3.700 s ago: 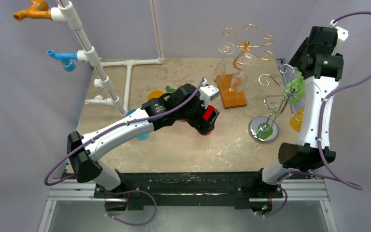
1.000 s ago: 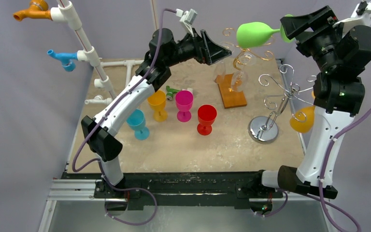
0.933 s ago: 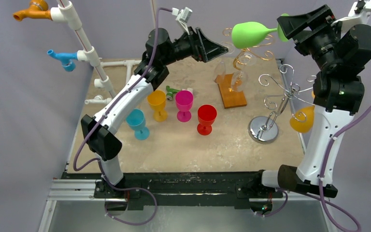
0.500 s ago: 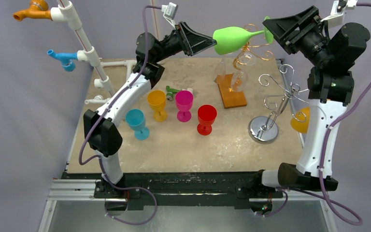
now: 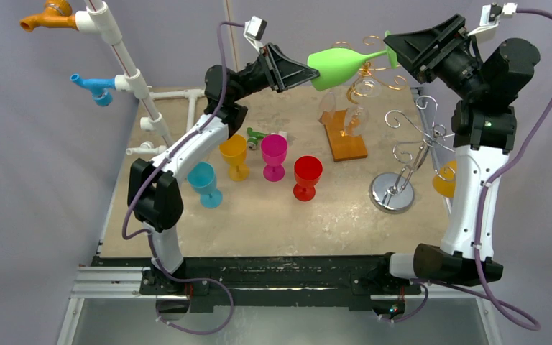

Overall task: Take the wine glass off the wine glass rack
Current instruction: Place the wine glass at the center of the board.

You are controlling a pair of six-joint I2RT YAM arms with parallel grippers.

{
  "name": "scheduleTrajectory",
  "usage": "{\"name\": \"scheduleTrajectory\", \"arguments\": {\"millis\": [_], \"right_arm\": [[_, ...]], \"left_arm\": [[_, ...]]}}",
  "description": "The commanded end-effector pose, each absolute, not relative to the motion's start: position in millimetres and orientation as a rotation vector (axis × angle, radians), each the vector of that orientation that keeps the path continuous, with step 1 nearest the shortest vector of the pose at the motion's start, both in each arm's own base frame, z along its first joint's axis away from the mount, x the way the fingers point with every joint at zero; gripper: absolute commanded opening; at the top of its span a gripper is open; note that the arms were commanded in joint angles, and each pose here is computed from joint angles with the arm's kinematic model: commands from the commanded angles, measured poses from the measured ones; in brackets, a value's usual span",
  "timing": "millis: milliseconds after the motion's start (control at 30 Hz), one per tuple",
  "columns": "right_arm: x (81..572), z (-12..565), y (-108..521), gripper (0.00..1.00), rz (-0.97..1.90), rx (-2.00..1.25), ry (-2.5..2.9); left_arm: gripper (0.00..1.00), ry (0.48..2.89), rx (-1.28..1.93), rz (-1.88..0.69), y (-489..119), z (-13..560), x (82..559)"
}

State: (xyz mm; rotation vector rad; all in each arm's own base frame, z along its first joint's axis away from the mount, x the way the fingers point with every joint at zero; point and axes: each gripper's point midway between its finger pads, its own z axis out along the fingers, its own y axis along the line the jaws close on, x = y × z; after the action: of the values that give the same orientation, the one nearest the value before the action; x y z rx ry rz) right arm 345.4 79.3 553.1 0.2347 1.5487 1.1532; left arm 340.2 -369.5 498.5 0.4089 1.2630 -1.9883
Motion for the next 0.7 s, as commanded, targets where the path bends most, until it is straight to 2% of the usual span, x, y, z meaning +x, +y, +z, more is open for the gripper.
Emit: {"name": "scheduleTrajectory", "arguments": {"millis": [0,67,167,333,367,400,667], "right_arm": [[329.3,558.8,85.7,0.42,1.164,0.149,1.511],[326.0,554.1,87.4,0.43,1.169,0.142,1.518],[318.6,547.6,89.6,0.49,1.172,0.134,1.523],[301.3,539.7,90.1,0.91,1.123,0.128,1.525],[297.8,537.1,89.4,0.96,1.106,0.134,1.530],[294.0,535.8,88.7,0.99,1.088,0.136,1.532],[262.8,513.5,74.5,0.99,0.873,0.188,1.579]], "left_arm": [[0.17,1.122,0.483,-2.028,-355.3,534.4,299.3],[0.02,1.127,0.486,-2.026,-356.5,534.7,291.5],[0.00,1.142,0.486,-1.981,-356.5,537.3,280.2],[0.00,1.218,0.464,-1.839,-350.9,537.6,264.3],[0.00,1.236,0.456,-1.800,-349.0,537.2,261.7],[0.00,1.264,0.446,-1.766,-346.7,536.1,258.7],[0.00,1.571,0.356,-1.464,-309.8,492.7,233.1]]}}
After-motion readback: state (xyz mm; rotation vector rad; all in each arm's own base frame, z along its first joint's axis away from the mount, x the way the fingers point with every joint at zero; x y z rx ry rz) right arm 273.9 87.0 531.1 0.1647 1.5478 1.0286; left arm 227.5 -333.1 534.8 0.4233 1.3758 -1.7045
